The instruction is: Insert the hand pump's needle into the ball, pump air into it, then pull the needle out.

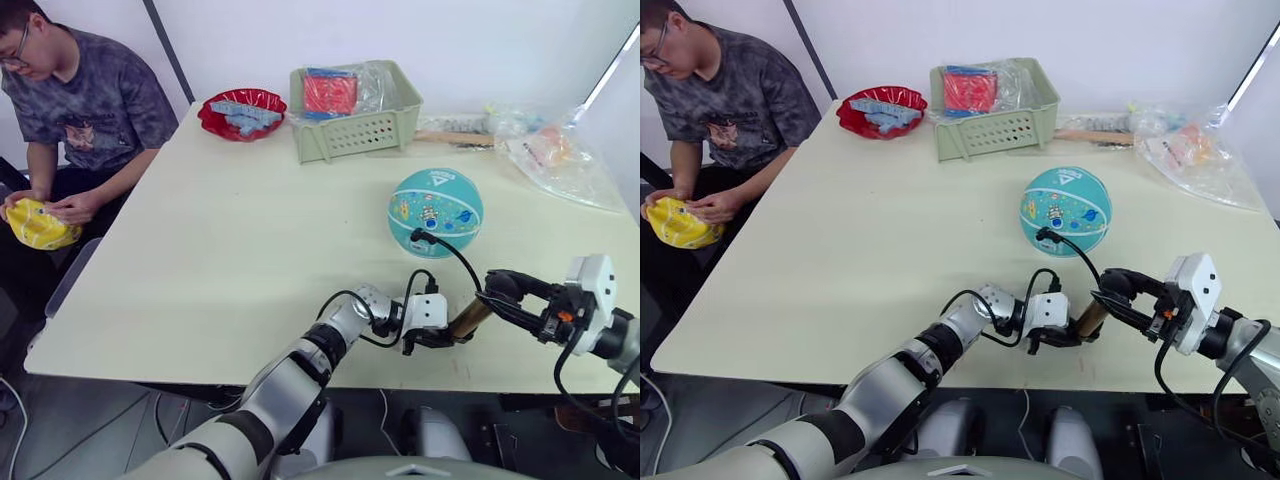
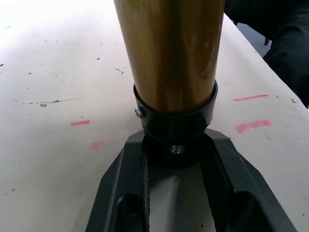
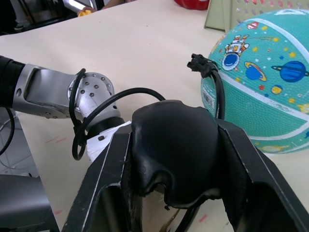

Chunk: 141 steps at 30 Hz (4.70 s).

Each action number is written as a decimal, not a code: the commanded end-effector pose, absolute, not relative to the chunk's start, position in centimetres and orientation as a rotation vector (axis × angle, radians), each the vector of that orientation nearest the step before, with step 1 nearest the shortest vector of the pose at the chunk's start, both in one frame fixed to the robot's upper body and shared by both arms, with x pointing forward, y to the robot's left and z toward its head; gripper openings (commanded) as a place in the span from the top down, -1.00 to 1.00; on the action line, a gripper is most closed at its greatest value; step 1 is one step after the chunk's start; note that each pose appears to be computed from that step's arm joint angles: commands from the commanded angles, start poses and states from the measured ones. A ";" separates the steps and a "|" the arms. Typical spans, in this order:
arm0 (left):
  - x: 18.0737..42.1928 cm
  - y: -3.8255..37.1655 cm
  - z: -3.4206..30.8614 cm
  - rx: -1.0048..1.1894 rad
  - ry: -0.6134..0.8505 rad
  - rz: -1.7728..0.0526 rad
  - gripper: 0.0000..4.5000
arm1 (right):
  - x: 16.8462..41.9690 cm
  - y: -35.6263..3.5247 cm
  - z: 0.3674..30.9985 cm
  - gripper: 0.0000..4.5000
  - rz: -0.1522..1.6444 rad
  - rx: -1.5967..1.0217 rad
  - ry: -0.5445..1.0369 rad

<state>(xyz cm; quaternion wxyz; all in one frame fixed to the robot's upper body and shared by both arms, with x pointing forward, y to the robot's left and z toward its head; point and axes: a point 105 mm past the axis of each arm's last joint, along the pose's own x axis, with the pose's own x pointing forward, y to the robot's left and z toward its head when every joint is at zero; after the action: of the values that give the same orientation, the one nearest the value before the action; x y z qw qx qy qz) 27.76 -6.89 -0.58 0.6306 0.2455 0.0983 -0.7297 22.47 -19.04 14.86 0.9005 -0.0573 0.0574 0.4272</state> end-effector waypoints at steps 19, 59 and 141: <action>26.2 -3.8 -5.3 0.623 0.472 -1.672 0.51 | 20.5 -21.0 29.5 0.28 0.854 -0.154 -0.156; 26.2 -3.3 -5.5 0.625 0.479 -1.669 0.51 | 21.8 -18.2 15.8 0.28 0.856 -0.096 0.036; 25.8 -3.6 -5.6 0.626 0.474 -1.684 0.51 | 20.3 -20.5 24.9 0.28 0.876 -0.099 -0.082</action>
<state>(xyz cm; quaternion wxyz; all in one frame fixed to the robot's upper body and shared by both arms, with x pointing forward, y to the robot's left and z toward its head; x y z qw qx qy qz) 27.66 -6.70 -0.71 0.6290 0.2452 0.0988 -0.7311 21.21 -20.81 21.30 0.9112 -0.0304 0.0210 0.4103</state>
